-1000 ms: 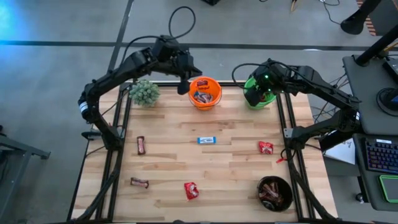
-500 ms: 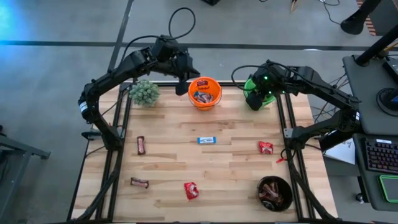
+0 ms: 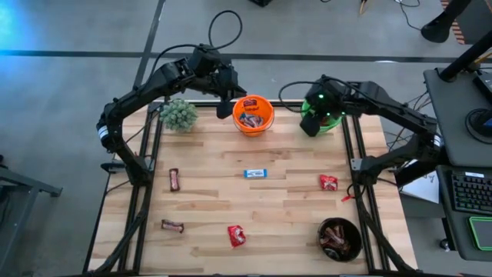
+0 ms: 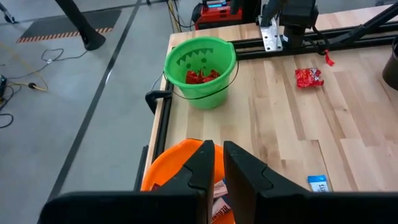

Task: Organize candy in baskets
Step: Put the red candy into the green bucket

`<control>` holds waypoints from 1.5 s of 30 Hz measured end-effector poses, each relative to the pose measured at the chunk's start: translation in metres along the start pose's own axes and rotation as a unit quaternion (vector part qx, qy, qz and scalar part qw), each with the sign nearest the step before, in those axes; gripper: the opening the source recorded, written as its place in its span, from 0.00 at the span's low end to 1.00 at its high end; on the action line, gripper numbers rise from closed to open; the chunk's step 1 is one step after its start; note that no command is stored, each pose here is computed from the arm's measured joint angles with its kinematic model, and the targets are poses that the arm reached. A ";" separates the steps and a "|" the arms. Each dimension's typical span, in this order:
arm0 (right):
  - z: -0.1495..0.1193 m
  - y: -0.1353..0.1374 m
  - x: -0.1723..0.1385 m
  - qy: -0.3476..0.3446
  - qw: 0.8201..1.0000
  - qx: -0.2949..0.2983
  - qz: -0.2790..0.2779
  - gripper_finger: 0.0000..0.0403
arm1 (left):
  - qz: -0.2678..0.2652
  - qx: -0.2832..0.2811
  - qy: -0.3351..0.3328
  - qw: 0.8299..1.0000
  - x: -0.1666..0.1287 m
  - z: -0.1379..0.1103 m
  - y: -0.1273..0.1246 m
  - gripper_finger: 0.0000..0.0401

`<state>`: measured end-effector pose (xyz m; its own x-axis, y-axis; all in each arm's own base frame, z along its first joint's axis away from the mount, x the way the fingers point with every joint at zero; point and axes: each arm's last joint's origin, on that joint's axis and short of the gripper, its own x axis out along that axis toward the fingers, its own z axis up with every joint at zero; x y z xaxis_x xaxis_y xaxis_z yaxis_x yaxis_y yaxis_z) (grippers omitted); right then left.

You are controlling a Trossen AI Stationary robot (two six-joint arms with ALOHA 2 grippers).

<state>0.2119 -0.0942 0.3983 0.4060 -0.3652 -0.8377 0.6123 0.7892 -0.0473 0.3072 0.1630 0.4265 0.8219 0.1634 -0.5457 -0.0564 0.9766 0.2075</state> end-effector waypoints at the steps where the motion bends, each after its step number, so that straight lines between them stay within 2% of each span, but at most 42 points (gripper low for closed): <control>1: 0.001 0.001 0.004 0.007 1.000 -0.001 0.003 0.54 | 0.000 0.000 0.000 1.000 0.000 0.000 0.000 0.04; 6: 0.007 0.009 0.027 0.050 0.997 -0.039 0.034 0.51 | -0.003 -0.002 0.006 1.000 0.000 -0.001 -0.001 0.04; 10: 0.009 0.012 0.041 0.082 0.994 -0.059 0.030 0.44 | -0.009 -0.006 0.021 1.000 0.000 -0.004 -0.002 0.04; 17: 0.008 0.012 0.044 0.098 0.993 -0.060 0.028 0.35 | -0.016 -0.011 0.036 0.999 0.000 -0.007 -0.003 0.04; 20: 0.005 0.011 0.039 0.098 0.994 -0.039 0.029 0.36 | -0.017 -0.011 0.038 0.999 0.000 -0.008 -0.003 0.04; 24: -0.002 0.009 0.034 0.132 0.991 -0.006 0.029 0.42 | -0.017 -0.011 0.039 0.999 0.000 -0.008 -0.004 0.04; 29: -0.016 0.006 0.030 0.210 0.978 -0.015 0.011 0.51 | -0.017 -0.009 0.039 0.999 0.000 -0.008 -0.003 0.04; 34: -0.022 0.006 0.029 0.216 0.976 -0.012 0.036 0.54 | -0.018 -0.008 0.039 0.999 0.000 -0.008 -0.003 0.04; 39: -0.033 0.007 0.043 0.251 0.968 -0.008 0.026 0.53 | -0.029 -0.003 0.061 0.998 -0.001 -0.012 -0.006 0.04; 45: -0.057 0.009 0.067 0.313 0.950 -0.020 0.012 0.53 | -0.052 -0.015 0.110 0.993 -0.003 -0.021 -0.011 0.04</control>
<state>0.2061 -0.0829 0.3104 -0.0701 0.0085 -0.9975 0.5768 0.8162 -0.0336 0.2933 0.1553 0.4083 0.6812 0.0853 -0.7271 0.0025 0.9929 0.1188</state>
